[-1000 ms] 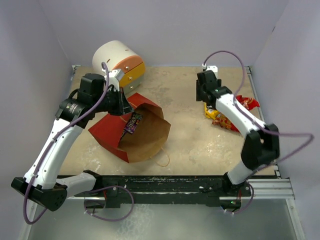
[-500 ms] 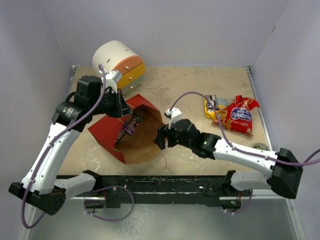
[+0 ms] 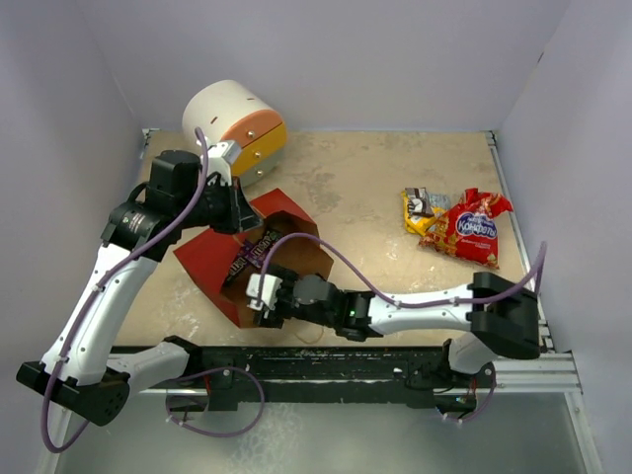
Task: Take the snacks out of the paper bag
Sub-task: Take out the snack from the paper bag.
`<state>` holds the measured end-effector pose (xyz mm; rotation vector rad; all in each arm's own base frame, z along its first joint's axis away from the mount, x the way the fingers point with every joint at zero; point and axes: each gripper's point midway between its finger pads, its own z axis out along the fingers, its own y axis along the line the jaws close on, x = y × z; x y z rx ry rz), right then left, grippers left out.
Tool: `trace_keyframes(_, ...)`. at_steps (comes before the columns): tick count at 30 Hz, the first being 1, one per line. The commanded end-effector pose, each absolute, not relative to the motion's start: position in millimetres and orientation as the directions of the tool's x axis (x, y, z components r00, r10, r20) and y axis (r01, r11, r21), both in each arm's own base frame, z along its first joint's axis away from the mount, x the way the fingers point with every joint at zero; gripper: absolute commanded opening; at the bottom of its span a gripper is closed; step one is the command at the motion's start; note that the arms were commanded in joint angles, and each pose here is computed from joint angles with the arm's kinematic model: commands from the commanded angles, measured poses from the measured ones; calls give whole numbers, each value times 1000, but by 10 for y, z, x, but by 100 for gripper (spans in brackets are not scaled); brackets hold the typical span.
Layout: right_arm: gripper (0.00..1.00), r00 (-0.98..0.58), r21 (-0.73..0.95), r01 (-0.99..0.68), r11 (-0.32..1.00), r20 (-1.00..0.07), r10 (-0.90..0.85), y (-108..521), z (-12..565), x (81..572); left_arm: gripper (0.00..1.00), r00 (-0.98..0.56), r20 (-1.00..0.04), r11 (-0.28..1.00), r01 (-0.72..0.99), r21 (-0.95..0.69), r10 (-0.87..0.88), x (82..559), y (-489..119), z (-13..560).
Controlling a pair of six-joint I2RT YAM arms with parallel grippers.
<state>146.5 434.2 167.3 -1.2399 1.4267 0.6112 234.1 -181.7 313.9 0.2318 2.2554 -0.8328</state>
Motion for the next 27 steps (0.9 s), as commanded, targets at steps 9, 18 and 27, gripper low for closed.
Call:
trace_keyframes(9,70,302,-420,-793,441,-900,-316,4764,1532,2320,0,-695,-716,750,438,-496,-68,2314,-1845,3341)
trace_keyframes(18,76,227,-337,-769,543,-938,-260,4873,1279,2780,0,-674,-737,741,469,-481,-52,2314,-1856,3459)
trace_keyframes(27,76,171,-354,-731,582,-922,-347,4939,878,3108,0,-654,-756,745,493,-450,-24,2281,-1818,3529)
